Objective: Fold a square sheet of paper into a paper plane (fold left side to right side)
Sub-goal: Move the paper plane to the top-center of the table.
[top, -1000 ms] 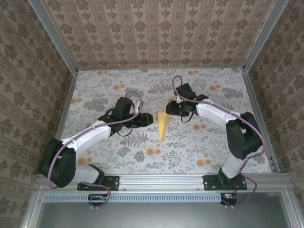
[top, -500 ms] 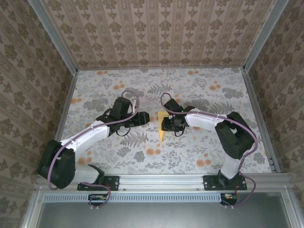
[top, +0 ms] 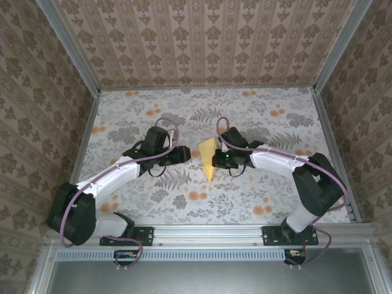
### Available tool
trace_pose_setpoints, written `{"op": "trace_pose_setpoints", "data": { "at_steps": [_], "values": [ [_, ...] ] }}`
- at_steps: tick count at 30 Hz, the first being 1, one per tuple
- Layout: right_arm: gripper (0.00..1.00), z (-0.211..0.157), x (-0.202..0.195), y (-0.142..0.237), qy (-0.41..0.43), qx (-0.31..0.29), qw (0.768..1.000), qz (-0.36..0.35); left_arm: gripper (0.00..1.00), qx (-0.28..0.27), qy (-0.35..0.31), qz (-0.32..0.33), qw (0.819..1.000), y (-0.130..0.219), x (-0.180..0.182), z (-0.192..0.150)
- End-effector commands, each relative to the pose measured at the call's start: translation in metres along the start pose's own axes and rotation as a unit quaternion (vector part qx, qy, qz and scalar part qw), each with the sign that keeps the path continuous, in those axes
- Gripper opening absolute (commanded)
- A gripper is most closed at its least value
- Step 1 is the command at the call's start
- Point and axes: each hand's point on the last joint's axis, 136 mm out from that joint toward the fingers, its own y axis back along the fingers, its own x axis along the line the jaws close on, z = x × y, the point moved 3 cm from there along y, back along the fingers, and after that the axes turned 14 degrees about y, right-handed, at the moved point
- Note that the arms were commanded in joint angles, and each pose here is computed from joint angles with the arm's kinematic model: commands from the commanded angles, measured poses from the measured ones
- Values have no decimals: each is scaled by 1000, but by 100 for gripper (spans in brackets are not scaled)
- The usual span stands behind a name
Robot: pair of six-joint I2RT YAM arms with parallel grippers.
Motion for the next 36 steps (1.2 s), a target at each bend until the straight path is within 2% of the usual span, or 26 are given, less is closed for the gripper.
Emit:
{"op": "trace_pose_setpoints", "data": {
  "at_steps": [1, 8, 13, 19, 23, 27, 33, 36],
  "values": [
    [0, -21, -27, -11, -45, 22, 999, 13, 54, -15, -17, -5, 1000, 10, -9, 7],
    [24, -35, -73, -1, -47, 34, 996, -73, 55, -11, -14, -6, 1000, 11, -10, 6],
    [34, -34, -86, 28, -12, 41, 988, -148, 55, -14, -15, -4, 1000, 10, -10, 7],
    [41, -22, -53, 61, 44, 12, 989, -140, 56, -23, -21, -1, 1000, 12, -11, 11],
    [49, -24, -17, 58, 101, 6, 986, -129, 57, -29, -23, 4, 999, 13, -9, 12],
    [60, -31, 5, 42, 161, 33, 971, -171, 58, -45, -18, 13, 999, 19, -2, 11],
    [72, -32, 15, 12, 222, 77, 941, -243, 62, -64, -14, 31, 997, 31, 11, 7],
    [73, -32, 16, -1, 237, 95, 929, -267, 64, -73, -13, 36, 997, 37, 15, 6]
  ]
}}
